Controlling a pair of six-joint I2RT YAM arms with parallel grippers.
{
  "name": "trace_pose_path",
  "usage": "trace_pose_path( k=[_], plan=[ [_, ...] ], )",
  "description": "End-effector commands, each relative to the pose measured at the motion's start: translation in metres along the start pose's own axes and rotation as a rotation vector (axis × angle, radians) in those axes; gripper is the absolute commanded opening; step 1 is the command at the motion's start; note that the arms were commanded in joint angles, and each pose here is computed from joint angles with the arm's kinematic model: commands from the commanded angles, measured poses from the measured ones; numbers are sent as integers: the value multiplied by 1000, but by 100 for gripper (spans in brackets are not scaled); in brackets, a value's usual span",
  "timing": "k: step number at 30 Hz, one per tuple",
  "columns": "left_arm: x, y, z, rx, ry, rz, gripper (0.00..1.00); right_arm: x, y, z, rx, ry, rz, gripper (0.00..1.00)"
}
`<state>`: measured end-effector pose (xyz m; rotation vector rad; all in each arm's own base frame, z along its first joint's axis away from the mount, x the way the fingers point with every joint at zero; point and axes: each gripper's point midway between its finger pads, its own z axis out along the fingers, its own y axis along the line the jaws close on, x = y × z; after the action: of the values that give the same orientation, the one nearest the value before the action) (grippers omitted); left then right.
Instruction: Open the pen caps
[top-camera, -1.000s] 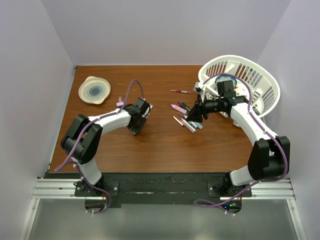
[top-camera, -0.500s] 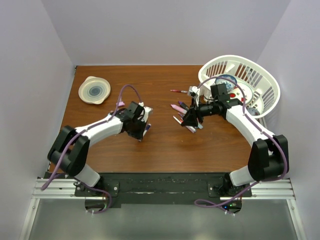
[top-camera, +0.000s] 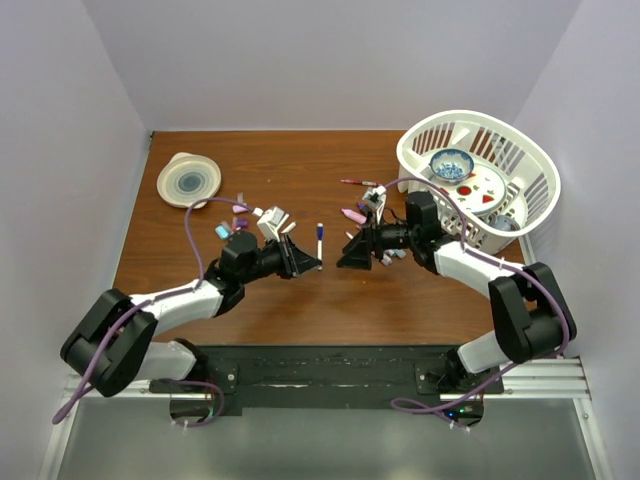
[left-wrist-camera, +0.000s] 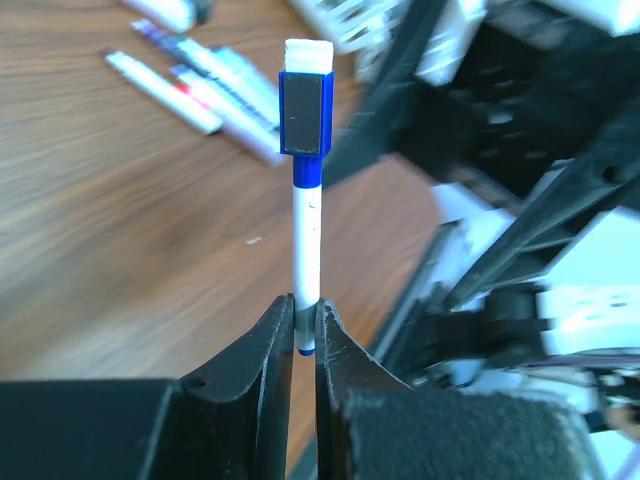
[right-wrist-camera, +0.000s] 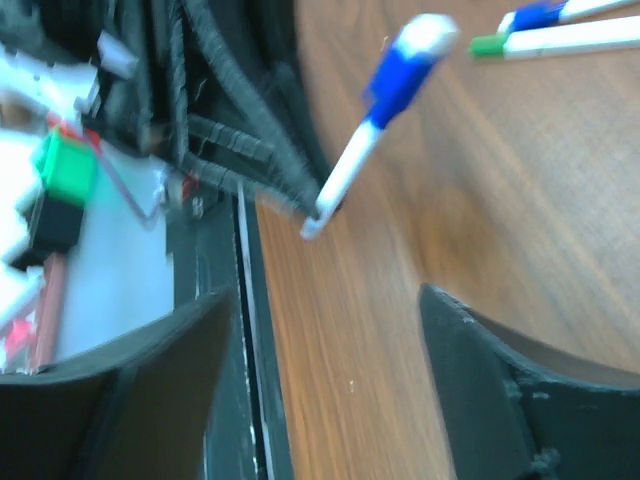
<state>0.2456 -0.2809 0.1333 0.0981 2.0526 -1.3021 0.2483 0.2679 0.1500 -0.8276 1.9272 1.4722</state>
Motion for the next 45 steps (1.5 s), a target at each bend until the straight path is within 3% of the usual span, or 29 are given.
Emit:
trace_pose_path(
  k=[1, 3, 5, 13, 17, 28, 29, 30, 31, 32, 33, 35, 36, 39, 45],
  plan=[
    [-39, -60, -2, 235, -196, -65, 0, -42, 4, 3, 13, -194, 86, 92],
    [-38, -62, 1, 240, -202, -70, 0, -46, -6, 3, 71, -244, 187, 99],
    [-38, -65, 2, 249, -206, -71, 0, -50, -4, 3, 62, -267, 222, 99],
    [-29, -72, 12, 269, -187, -74, 0, -58, 15, 2, -50, -312, 195, 99],
    [-27, -74, 15, 271, -183, -74, 0, -56, 10, 5, -34, -304, 245, 88],
    [-19, -80, 26, 287, -157, -72, 0, -46, 16, 18, -72, -235, 283, 29],
    [-19, -81, 26, 289, -156, -70, 0, -47, 18, 19, -80, -230, 268, 11],
    [-19, -81, 26, 292, -155, -61, 0, -45, 21, 21, -95, -211, 261, 1],
    [-20, -84, 24, 303, -158, -51, 0, -45, 21, 21, -95, -202, 257, 0],
    [-20, -86, 23, 310, -161, -41, 4, -44, 19, 22, -86, -195, 226, 0],
    [-19, -85, 21, 310, -161, -25, 27, -46, 19, 21, -72, -193, 204, 0],
    [-22, -90, 12, 322, -185, 5, 54, -41, 11, 21, -26, -156, 155, 0],
    [-21, -84, 9, 303, -200, 36, 76, -39, 8, 21, -8, -145, 140, 0],
    [-31, -80, -3, 258, -254, 86, 91, -34, 2, 18, 34, -85, 57, 0],
    [-58, -62, -2, 87, -283, 93, 100, -26, 2, 16, 38, -33, -35, 0]
  ],
)
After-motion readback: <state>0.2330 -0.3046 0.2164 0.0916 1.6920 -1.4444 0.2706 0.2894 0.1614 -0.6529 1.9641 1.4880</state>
